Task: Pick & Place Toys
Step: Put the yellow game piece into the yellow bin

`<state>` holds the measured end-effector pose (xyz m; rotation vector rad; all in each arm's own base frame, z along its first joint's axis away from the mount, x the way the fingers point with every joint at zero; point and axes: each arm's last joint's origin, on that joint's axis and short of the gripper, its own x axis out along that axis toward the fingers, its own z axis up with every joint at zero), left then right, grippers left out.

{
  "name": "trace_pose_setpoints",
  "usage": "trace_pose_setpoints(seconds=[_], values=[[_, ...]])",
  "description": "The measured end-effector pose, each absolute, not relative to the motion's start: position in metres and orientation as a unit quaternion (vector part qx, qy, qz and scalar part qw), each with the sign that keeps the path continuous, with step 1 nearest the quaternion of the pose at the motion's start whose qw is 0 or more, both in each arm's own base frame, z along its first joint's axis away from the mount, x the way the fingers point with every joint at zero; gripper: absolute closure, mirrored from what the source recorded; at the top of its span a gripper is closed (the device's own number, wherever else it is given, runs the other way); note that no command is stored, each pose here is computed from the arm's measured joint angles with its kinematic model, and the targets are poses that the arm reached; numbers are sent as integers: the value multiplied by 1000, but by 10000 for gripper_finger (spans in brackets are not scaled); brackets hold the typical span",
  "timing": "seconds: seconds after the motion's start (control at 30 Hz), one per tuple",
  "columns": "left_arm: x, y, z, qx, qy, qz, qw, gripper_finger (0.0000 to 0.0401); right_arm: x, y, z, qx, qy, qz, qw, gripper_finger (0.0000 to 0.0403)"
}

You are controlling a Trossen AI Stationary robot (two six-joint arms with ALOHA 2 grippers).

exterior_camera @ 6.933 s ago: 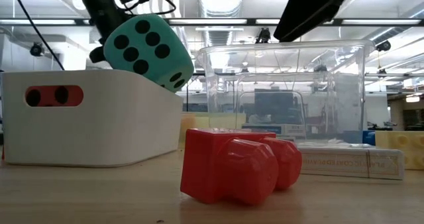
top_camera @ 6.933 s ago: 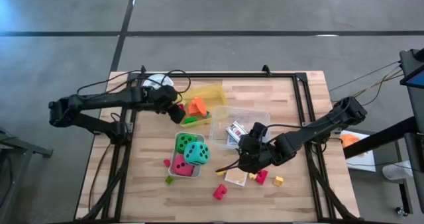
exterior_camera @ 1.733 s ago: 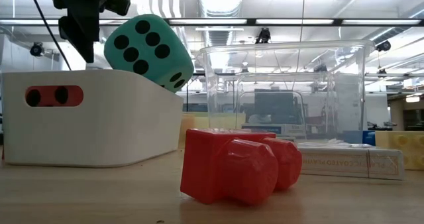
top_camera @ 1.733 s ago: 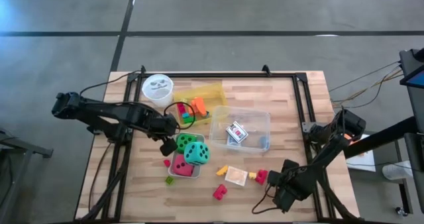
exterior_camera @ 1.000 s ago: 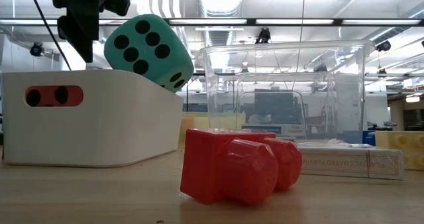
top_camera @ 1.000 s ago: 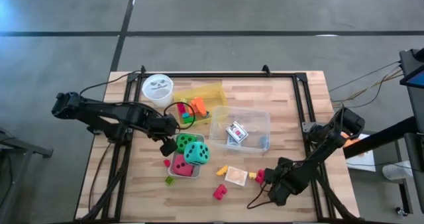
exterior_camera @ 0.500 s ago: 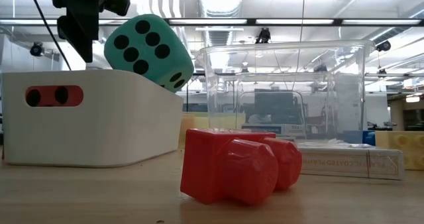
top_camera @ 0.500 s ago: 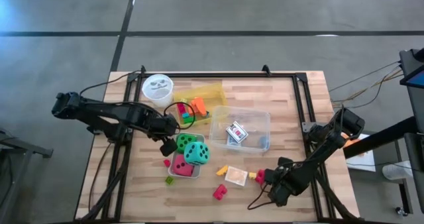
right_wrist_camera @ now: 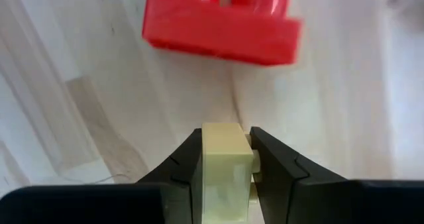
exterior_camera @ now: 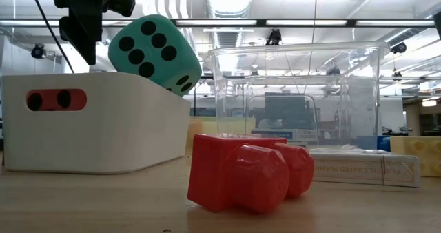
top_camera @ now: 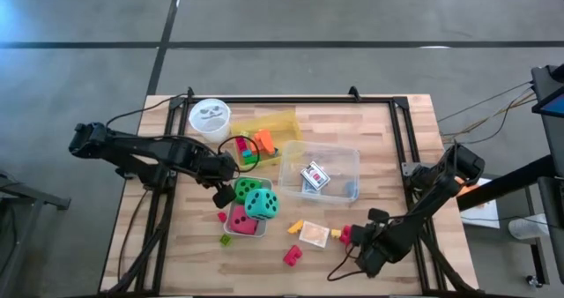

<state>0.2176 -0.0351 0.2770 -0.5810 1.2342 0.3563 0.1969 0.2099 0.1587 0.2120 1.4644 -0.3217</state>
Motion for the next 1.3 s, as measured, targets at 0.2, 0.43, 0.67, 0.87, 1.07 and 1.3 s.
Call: trace_pose_setpoints(seconds=[0.2, 0.43, 0.67, 0.87, 1.07, 1.3], values=[[218, -36, 277, -266, 568, 163, 762, 64, 203, 213, 188, 70, 651, -168, 737, 316], [213, -36, 282, -270, 561, 150, 768, 64, 213, 222, 231, 63, 588, -156, 791, 316], [201, -34, 304, -253, 479, 148, 828, 64, 225, 227, 271, 37, 478, -154, 864, 316], [198, -44, 328, -182, 359, 112, 908, 64, 240, 218, 301, 16, 387, -186, 903, 316], [205, -61, 342, -88, 283, 43, 954, 64, 258, 201, 324, 6, 333, -225, 916, 316], [207, -67, 351, 38, 224, 85, 970, 64, 276, 179, 348, 30, 289, -270, 918, 316]])
